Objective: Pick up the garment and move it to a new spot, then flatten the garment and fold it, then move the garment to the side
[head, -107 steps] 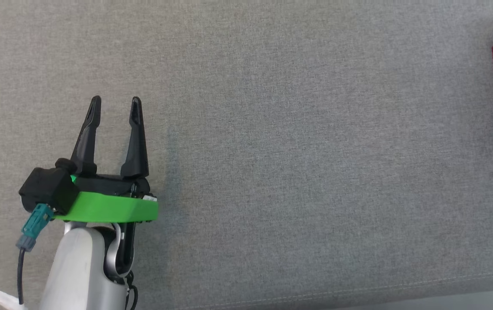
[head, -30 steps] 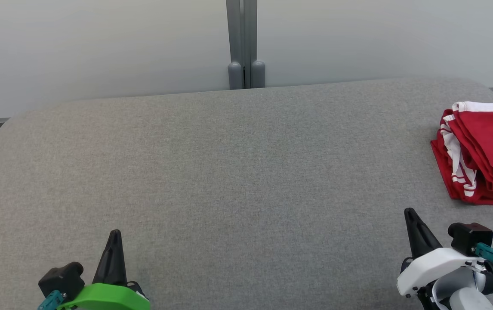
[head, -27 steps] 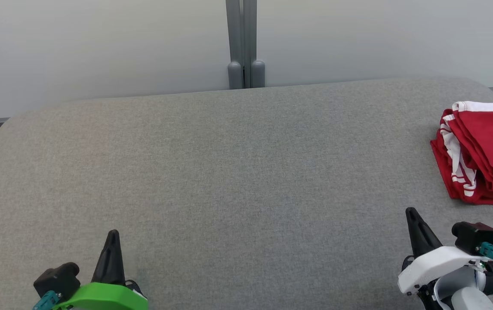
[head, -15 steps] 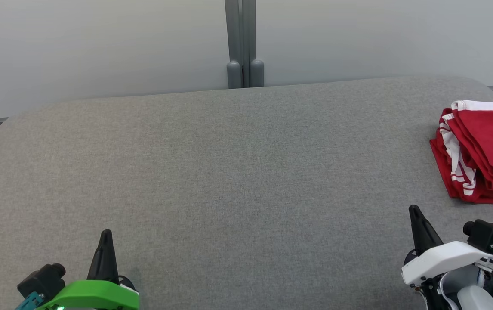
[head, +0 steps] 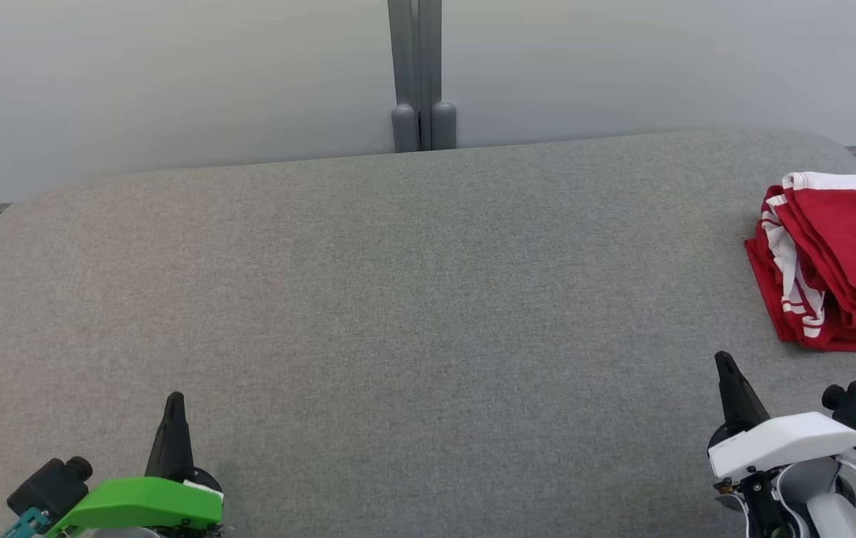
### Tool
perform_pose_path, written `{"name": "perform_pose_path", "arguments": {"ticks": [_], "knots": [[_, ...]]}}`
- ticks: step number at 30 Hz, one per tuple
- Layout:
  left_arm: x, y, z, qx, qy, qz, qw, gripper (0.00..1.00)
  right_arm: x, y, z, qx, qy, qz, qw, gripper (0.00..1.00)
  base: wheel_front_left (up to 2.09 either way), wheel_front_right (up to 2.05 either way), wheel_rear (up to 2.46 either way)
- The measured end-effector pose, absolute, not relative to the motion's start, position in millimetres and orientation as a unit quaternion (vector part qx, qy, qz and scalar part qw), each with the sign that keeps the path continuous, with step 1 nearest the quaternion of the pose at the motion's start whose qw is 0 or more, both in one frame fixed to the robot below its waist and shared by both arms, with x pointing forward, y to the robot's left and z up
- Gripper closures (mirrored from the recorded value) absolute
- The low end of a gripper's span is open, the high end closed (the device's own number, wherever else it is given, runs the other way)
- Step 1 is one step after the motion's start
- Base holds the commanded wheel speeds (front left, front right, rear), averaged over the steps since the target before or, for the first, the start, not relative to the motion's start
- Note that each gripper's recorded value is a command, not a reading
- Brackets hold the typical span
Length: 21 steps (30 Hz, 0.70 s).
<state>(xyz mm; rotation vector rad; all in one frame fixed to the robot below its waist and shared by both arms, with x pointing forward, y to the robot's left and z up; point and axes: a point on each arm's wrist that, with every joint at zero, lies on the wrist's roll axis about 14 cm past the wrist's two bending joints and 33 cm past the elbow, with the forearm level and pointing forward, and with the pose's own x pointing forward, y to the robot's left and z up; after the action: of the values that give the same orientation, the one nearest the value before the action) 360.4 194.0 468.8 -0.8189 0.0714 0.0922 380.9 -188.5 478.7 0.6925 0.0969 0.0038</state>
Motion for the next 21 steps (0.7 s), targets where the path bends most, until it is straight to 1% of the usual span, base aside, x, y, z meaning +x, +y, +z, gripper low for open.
{"name": "perform_pose_path", "arguments": {"ticks": [21], "knots": [[368.5,197.4,475.9,-0.501,0.031,0.046,0.864,1.00,382.7,-192.5,483.4,0.463,0.041,-0.012,0.885,1.00,0.00,0.00,0.00]]}}
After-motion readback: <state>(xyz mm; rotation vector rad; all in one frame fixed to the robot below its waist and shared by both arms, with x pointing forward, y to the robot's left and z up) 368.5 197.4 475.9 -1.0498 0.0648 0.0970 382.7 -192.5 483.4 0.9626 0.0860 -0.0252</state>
